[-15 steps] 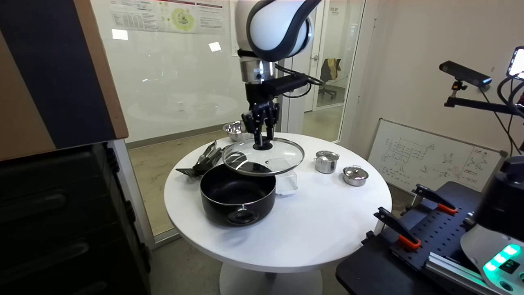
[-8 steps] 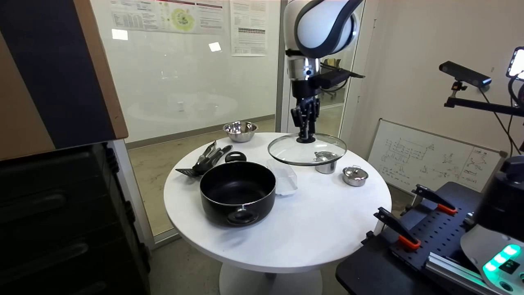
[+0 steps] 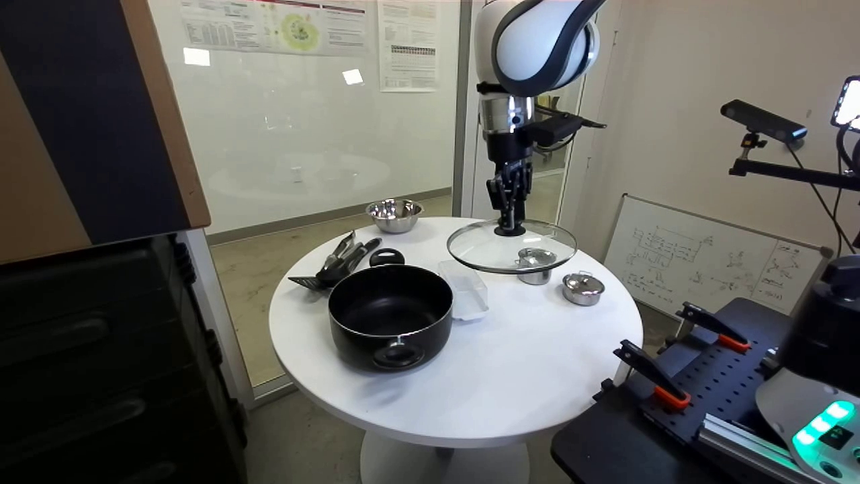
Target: Take the lid off the pot and put it on the table
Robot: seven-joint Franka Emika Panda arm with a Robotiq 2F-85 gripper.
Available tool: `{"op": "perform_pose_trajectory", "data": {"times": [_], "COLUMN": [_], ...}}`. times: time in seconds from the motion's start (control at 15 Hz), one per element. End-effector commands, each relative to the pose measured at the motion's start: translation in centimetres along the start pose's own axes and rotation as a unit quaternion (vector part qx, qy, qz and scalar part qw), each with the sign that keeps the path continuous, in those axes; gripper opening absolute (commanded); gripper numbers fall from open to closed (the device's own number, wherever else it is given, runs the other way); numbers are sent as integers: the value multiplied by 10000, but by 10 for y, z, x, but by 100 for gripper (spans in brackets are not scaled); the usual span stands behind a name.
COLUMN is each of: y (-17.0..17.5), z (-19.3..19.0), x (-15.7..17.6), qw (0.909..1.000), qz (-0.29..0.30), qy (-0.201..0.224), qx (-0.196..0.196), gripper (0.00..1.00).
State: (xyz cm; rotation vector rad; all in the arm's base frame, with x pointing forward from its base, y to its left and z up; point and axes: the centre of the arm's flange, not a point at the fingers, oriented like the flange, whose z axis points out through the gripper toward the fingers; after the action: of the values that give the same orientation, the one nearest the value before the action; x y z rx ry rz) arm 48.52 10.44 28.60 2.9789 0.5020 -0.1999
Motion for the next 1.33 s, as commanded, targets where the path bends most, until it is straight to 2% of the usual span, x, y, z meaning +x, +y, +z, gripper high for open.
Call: {"op": "perform_pose_trajectory", "data": {"times": [0.0, 0.33, 0.67, 1.27], "y": [-25, -53, -53, -31], "z": [21, 74, 99, 96], "x": [-14, -57, -89, -87], "qw": [9998, 9987, 9982, 9993], "qz": [-85, -347, -287, 155], "qy": [51, -233, -468, -292], "qx": [-159, -287, -227, -159], "gripper": [24, 24, 24, 24]}}
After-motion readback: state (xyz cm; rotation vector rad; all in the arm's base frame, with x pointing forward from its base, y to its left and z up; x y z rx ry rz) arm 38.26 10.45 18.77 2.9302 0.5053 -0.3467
